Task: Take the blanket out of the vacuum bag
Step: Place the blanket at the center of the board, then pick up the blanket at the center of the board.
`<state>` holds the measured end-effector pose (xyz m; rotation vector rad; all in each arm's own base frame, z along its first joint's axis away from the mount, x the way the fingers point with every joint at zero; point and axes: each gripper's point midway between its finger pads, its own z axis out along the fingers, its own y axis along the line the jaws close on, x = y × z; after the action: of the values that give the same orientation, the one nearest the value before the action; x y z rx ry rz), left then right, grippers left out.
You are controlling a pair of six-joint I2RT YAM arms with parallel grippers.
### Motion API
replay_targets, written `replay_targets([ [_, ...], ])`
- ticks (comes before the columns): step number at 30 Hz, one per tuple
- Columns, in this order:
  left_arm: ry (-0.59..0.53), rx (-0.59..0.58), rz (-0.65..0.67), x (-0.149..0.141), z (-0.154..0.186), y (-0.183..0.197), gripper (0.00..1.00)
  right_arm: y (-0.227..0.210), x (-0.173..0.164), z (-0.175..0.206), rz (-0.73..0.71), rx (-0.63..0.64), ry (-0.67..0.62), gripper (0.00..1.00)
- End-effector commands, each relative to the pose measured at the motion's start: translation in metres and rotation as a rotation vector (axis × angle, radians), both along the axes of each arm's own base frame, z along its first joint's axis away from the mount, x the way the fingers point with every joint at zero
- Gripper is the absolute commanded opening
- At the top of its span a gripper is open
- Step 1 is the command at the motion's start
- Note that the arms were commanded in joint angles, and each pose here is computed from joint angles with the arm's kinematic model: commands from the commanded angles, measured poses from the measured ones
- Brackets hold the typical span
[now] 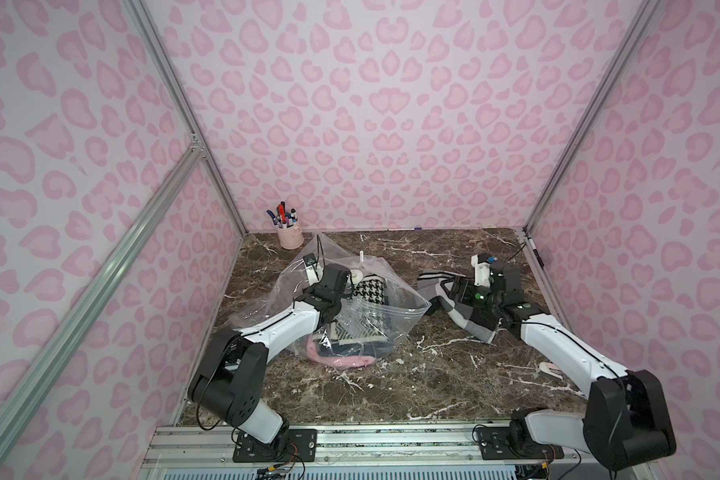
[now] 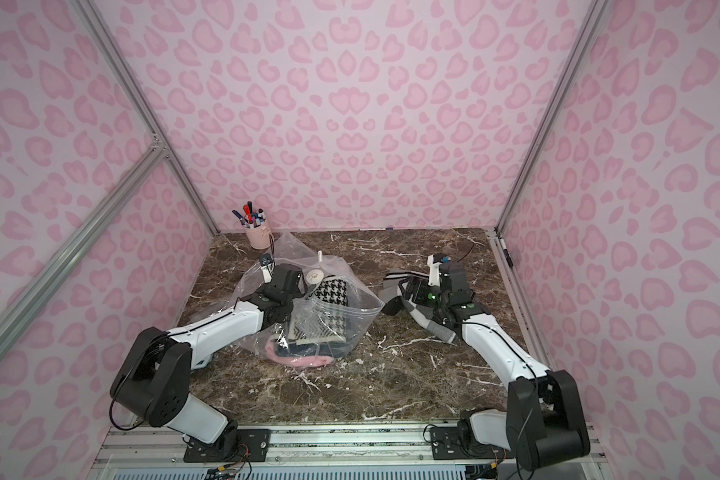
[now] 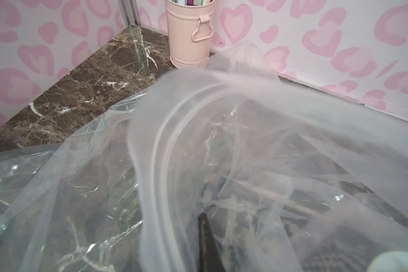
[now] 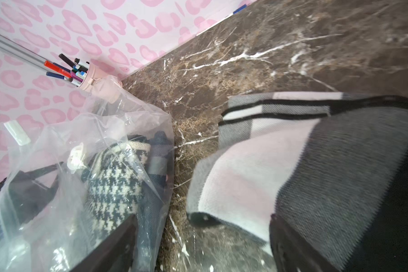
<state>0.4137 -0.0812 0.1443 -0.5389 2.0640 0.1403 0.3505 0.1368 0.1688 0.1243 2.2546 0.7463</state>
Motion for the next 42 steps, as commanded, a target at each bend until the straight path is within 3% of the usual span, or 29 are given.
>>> replay_targets([
  [1, 0.015, 0.019, -0.001, -0.002, -0.002, 0.003, 0.04, -0.02, -0.028, -0.017, -0.066, -0.022, 0.098, 0.91],
  [9, 0.043, -0.023, -0.146, 0.01, -0.018, -0.024, 0.04, -0.084, -0.035, -0.056, -0.321, -0.013, 0.173, 0.93],
  [14, 0.066, -0.031, -0.202, 0.013, -0.024, -0.03, 0.04, -0.102, -0.028, -0.085, -0.342, -0.044, 0.258, 0.93],
  [20, 0.079, -0.03, -0.193, 0.008, -0.028, -0.019, 0.04, -0.106, -0.019, -0.114, -0.316, 0.034, 0.318, 0.9],
  [26, 0.081, -0.034, -0.178, 0.0, -0.031, -0.01, 0.04, -0.107, -0.017, -0.113, -0.309, 0.018, 0.305, 0.88],
  [31, 0.087, -0.048, -0.187, 0.0, -0.035, -0.012, 0.04, -0.125, -0.025, -0.122, -0.35, -0.105, 0.347, 0.87],
  [38, 0.096, -0.063, -0.196, 0.0, -0.04, -0.015, 0.04, -0.145, -0.018, -0.097, -0.394, -0.214, 0.292, 0.88],
  [42, 0.096, -0.069, -0.2, 0.0, -0.039, -0.016, 0.04, -0.151, -0.008, -0.105, -0.388, -0.202, 0.305, 0.88],
])
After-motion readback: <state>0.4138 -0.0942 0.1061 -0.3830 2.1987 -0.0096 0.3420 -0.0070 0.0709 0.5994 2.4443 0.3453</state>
